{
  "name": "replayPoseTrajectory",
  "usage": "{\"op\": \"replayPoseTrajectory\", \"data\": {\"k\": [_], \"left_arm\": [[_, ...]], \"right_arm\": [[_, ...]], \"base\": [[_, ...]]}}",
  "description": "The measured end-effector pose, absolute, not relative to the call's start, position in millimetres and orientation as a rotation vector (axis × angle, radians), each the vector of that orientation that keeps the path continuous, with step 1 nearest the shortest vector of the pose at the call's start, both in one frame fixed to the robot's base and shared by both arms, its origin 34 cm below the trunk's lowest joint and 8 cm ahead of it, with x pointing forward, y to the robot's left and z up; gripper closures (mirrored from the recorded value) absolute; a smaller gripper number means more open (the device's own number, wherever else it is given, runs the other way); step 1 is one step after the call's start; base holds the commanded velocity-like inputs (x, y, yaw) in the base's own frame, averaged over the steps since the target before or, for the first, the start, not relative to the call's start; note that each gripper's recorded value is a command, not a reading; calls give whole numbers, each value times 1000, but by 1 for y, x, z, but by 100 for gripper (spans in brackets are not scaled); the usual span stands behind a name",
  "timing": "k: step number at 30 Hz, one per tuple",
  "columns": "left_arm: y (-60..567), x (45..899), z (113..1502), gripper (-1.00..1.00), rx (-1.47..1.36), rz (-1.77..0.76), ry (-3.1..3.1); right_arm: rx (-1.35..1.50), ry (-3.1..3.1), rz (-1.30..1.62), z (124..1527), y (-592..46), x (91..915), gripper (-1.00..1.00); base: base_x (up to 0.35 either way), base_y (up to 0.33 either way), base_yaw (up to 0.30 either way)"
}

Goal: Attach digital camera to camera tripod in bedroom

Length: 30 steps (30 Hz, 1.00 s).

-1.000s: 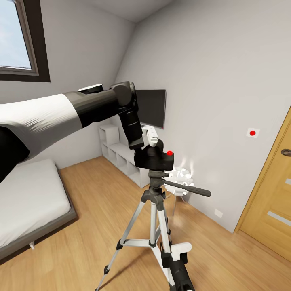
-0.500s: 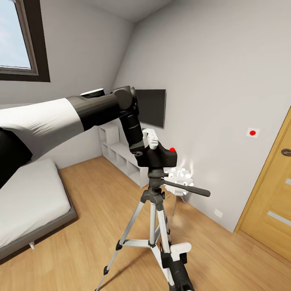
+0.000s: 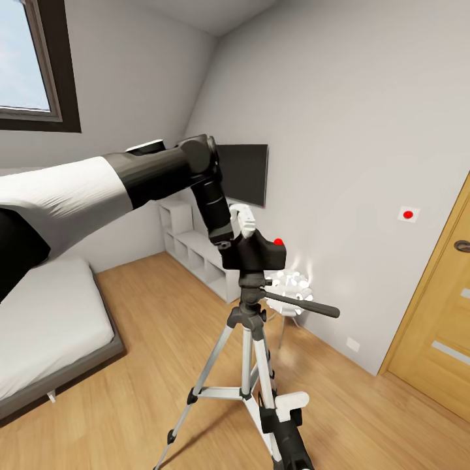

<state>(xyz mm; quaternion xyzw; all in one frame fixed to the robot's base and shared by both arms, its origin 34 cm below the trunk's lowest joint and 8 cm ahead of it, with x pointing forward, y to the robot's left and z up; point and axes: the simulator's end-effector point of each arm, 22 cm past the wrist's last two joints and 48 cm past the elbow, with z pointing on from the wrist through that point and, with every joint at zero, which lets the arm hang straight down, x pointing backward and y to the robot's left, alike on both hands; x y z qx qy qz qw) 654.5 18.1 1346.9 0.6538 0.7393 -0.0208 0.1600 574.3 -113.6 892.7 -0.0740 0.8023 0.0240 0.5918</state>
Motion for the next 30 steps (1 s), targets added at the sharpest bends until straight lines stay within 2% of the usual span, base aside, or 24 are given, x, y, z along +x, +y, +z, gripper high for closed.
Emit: {"op": "replayPoseTrajectory", "data": {"k": [5,18,25,30], "left_arm": [[18,656,1373,-100,1796,-166,2071],[52,672,1406,-100,1649,-256,2061],[82,682,1451,-100,1491,-362,2001],[136,708,1485,-100,1287,-335,1967]], "right_arm": [[-173,1866,56,893,-114,574,100],[-172,1866,56,893,-114,574,100],[-172,1867,56,893,-114,574,100],[-172,1867,56,893,-114,574,100]], "base": [[0,0,0],[0,0,0],[0,0,0],[0,0,0]]}}
